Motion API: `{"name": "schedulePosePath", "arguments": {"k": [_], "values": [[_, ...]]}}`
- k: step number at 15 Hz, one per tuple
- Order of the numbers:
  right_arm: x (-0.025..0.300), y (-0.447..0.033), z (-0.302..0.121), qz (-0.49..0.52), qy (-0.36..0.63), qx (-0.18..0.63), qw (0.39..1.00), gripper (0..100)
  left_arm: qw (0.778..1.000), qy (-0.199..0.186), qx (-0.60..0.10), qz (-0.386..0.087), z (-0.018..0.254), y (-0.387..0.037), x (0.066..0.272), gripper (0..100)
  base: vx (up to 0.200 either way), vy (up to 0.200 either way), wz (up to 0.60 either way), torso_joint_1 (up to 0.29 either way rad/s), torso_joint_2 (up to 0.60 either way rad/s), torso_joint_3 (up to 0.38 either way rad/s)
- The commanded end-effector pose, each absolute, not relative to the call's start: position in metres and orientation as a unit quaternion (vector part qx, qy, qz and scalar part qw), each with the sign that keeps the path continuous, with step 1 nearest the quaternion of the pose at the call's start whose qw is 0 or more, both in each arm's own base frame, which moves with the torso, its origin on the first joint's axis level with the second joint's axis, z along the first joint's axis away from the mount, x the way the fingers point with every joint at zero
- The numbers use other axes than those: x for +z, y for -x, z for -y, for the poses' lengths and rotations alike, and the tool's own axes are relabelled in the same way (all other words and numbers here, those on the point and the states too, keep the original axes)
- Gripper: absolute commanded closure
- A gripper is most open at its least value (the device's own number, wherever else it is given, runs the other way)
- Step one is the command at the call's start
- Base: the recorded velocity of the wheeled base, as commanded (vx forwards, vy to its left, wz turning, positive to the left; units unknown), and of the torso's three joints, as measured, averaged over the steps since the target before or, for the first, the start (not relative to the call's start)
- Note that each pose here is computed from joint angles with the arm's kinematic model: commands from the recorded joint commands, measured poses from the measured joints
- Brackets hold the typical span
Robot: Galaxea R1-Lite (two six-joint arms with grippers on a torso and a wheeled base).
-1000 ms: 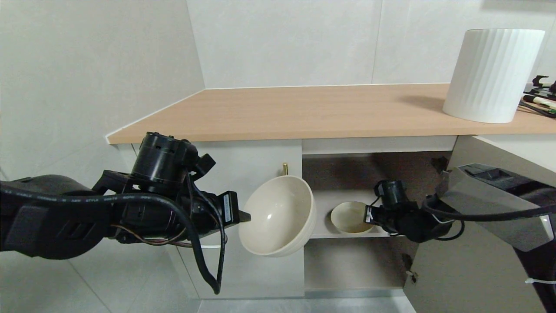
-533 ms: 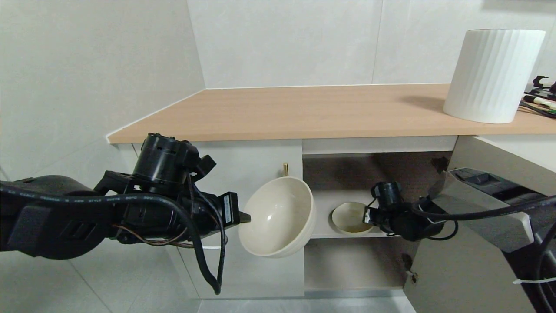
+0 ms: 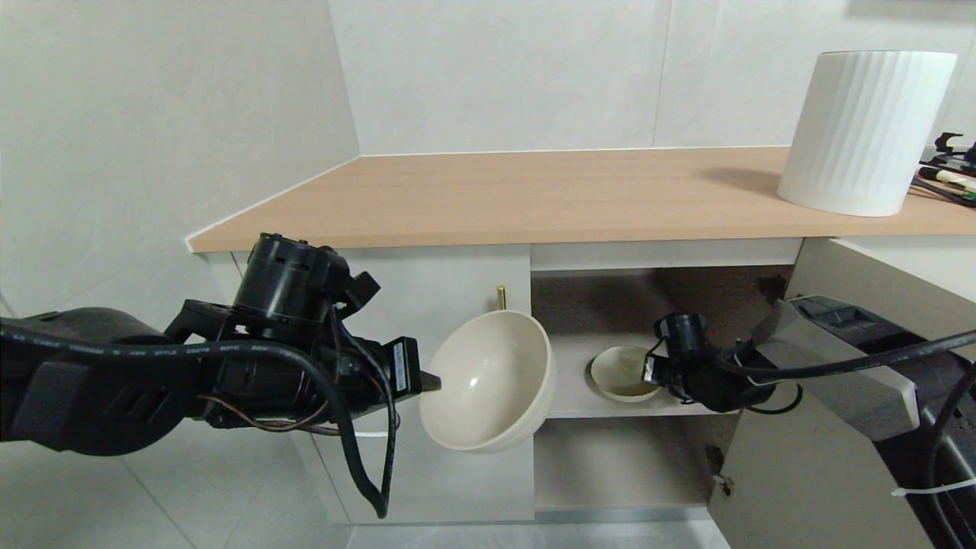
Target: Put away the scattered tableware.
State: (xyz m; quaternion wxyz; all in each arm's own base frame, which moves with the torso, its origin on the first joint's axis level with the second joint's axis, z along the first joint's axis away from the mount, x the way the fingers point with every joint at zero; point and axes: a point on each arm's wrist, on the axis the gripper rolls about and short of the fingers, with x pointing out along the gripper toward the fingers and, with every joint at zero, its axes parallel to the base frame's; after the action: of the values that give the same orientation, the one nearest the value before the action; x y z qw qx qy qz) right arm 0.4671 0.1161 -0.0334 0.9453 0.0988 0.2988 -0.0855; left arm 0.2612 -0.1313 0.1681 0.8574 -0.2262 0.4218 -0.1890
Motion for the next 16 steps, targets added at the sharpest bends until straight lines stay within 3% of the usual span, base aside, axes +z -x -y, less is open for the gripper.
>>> {"name": "schedulePosePath", "arguments": {"k": [1,5,6,12,16], "values": [[-0.035,-0.468,-0.116,-0.298,-0.099,-0.086,0.945,100,0.857,0.226,-0.189,-0.422,0.131,-0.261,0.168,100,0.0,0.0,0.0,0.0,0.0,0.0],[-0.034,-0.469,-0.116,-0.296,-0.099,-0.086,0.946,100,0.857,0.226,-0.189,-0.423,0.132,-0.262,0.167,100,0.0,0.0,0.0,0.0,0.0,0.0],[-0.034,-0.469,-0.116,-0.294,-0.098,-0.091,0.946,0,0.857,0.226,-0.189,-0.423,0.132,-0.262,0.167,100,0.0,0.0,0.0,0.0,0.0,0.0],[-0.025,-0.468,-0.116,-0.288,-0.113,-0.094,0.946,0,0.857,0.226,-0.189,-0.423,0.132,-0.262,0.167,100,0.0,0.0,0.0,0.0,0.0,0.0],[0.03,-0.434,-0.112,-0.28,-0.129,-0.077,0.948,0,0.858,0.203,-0.182,-0.436,0.148,-0.263,0.155,100,0.0,0.0,0.0,0.0,0.0,0.0]]}}
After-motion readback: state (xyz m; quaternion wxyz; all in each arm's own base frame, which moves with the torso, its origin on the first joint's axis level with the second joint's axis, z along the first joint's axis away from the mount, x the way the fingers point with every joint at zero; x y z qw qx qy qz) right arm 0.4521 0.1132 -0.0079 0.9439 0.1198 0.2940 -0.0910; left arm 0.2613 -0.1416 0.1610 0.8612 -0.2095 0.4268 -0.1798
